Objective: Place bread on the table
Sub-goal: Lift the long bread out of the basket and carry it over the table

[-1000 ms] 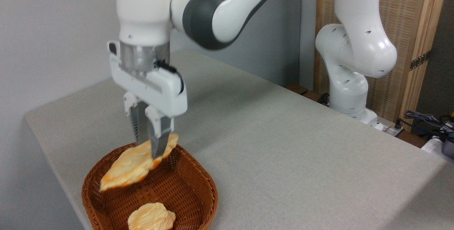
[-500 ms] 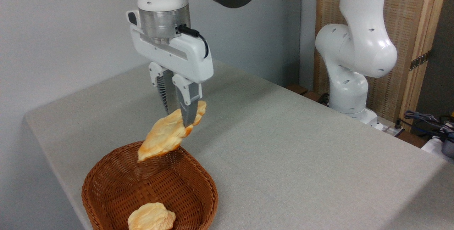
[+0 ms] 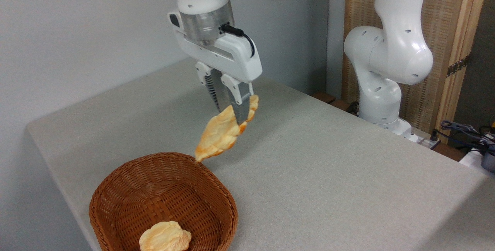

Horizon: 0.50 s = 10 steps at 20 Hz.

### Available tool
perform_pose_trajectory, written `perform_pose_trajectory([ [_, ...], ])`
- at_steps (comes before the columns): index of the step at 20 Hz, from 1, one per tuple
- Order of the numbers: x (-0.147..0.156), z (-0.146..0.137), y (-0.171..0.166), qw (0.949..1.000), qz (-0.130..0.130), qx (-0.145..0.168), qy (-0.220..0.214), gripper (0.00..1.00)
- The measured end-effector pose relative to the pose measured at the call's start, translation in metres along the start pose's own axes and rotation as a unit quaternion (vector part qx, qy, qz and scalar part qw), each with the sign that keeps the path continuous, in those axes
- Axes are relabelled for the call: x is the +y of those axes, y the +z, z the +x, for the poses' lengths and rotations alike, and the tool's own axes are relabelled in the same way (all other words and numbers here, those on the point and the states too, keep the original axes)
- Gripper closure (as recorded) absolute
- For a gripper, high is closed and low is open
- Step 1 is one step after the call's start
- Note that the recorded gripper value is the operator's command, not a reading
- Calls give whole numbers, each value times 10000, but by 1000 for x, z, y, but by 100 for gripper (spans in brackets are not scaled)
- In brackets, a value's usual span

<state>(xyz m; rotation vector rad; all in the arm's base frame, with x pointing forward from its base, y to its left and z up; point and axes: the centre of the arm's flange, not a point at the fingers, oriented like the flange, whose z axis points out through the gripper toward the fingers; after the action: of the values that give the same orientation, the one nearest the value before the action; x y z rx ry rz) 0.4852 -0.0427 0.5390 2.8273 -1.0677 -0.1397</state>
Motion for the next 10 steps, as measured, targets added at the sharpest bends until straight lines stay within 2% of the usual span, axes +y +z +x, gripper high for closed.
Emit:
perform_pose_trajectory([
  [2, 2, -4, 10, 9999, -80, -101, 57, 44],
  [5, 5, -6, 29, 9994, -196, -262, 87, 29],
  [6, 6, -6, 32, 9993, -213, -290, 95, 9],
  [7, 8, -5, 35, 9991, -231, -325, 113, 0],
  [10, 12, 0, 42, 9988, -250, -383, 177, 0],
])
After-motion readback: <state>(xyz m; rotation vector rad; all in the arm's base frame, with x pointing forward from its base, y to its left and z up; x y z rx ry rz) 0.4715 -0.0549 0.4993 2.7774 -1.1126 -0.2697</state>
